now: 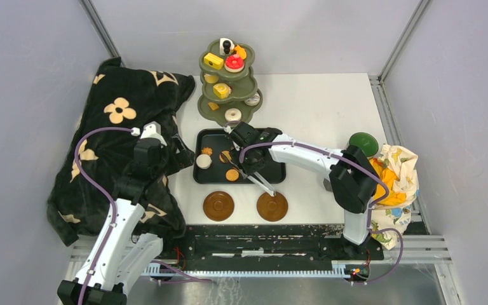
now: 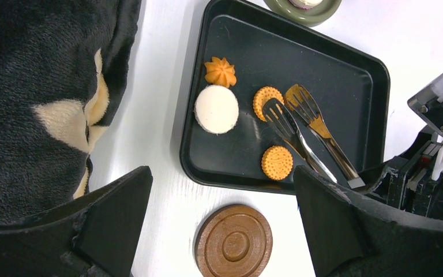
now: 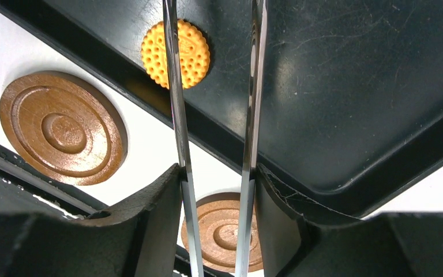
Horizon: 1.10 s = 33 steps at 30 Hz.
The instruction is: Serve the afternoon tea
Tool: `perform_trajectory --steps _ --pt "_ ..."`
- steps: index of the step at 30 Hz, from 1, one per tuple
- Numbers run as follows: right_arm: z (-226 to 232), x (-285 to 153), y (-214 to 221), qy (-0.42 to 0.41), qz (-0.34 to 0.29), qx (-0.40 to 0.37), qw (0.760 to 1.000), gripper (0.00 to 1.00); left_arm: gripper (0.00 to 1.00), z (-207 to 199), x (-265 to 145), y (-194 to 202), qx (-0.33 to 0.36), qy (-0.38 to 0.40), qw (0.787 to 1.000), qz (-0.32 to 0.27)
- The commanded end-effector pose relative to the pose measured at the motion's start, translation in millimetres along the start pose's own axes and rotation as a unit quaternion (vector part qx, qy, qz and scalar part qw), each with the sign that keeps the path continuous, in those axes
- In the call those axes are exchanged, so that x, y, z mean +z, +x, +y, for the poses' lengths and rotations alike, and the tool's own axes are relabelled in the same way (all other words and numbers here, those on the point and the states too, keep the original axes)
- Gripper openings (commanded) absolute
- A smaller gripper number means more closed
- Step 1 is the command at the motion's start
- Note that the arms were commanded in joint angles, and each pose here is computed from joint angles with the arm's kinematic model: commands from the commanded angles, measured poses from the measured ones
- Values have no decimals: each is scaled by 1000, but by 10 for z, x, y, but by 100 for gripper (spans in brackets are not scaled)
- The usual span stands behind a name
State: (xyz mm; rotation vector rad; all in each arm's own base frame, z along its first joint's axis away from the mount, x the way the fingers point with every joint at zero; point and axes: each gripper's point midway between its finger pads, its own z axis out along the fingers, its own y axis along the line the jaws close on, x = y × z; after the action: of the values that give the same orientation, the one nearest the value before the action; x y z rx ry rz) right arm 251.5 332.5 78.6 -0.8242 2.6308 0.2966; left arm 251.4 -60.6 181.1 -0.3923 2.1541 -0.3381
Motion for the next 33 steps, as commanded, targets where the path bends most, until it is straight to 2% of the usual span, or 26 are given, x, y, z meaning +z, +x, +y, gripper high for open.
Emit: perform_trajectory --steps 1,16,33 --pt "139 -90 -260 -17 -37 -8 999 52 99 -30 -8 -86 8 7 1000 -20" --pt "159 -90 -201 27 -19 -54 998 53 99 -27 -20 -85 7 7 1000 -22" --pt "130 55 -282 52 -17 -67 996 55 99 -20 -23 -78 8 7 1000 -22"
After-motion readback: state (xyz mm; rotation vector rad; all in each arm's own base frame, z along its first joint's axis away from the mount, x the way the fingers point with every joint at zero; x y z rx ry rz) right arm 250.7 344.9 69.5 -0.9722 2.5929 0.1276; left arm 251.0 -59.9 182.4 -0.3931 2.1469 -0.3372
